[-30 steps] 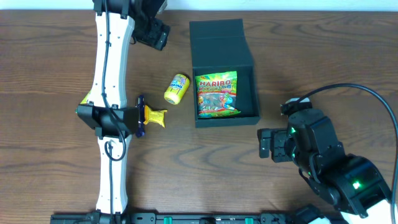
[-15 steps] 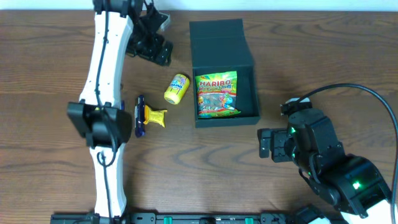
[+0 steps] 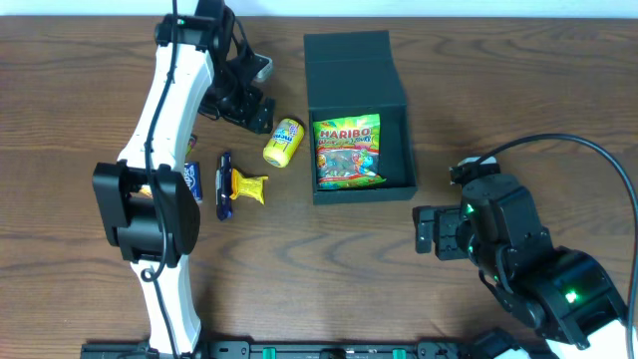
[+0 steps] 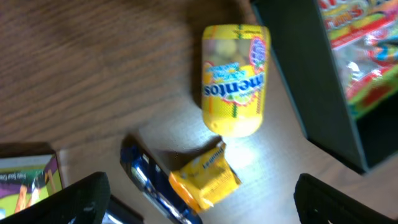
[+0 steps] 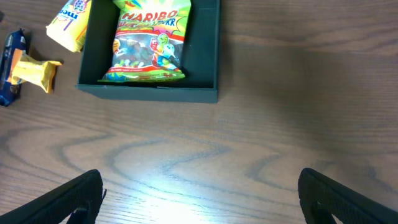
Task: Pack container
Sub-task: 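Move the left gripper back to the yellow Mentos tube, then grasp the yellow Mentos tube with the left gripper and lift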
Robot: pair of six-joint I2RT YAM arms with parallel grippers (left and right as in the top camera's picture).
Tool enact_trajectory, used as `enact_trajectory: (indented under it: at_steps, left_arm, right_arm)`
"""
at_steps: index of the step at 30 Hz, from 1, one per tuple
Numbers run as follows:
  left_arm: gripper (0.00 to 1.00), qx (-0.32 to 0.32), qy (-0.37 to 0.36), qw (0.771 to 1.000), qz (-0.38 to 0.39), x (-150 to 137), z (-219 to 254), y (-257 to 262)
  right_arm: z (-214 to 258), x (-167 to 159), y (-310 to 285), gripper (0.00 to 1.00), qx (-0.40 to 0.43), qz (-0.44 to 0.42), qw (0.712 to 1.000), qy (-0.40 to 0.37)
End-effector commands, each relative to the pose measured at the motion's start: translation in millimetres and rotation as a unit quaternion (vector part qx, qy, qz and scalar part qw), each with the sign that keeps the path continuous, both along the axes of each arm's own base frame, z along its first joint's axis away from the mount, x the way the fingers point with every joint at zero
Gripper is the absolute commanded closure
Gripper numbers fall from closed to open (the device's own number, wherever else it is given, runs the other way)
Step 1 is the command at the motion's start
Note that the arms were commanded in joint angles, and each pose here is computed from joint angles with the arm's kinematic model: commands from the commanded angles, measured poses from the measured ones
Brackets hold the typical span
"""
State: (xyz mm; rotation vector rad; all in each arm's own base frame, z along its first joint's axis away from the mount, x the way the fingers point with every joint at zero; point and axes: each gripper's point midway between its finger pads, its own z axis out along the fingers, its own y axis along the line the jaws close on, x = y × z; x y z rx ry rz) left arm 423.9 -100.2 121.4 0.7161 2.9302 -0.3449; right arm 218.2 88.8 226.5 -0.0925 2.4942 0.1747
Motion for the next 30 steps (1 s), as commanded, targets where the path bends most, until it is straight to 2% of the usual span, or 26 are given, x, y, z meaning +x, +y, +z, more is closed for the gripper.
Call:
enact_trajectory:
  at_steps: [1,7,17,22,28,29,30]
  left_arm:
    - [0.04,0.009,-0.001,1.000,0.003,2,-13,3]
    - [0.04,0.002,-0.014,1.000,-0.009,8,-39,-10]
    - [0.04,0.008,-0.019,0.998,-0.062,-1,-71,-55]
    - [0.04,0.039,-0.013,0.998,-0.052,2,-92,-55]
    - [0.04,0.041,0.002,0.999,-0.035,5,-116,-54]
    - [0.02,0.041,0.003,0.999,-0.032,5,-118,-54]
    - [0.07,0.041,0.005,0.999,-0.030,5,-121,-54]
  right_arm:
    - [4,1,-2,0.01,-0.003,0.001,1.000,-0.006]
    - [4,1,-2,0.01,-0.003,0.001,1.000,-0.007]
    - [4,1,-2,0.01,-0.003,0.001,1.000,-0.007]
    - [4,1,-2,0.01,-0.003,0.001,1.000,-0.007]
    - [4,1,-2,0.01,-0.003,0.001,1.000,-0.007]
    - [4,1,-2,0.01,-0.003,0.001,1.000,-0.007]
    - [4,1,-2,0.01,-0.003,0.001,1.000,-0.007]
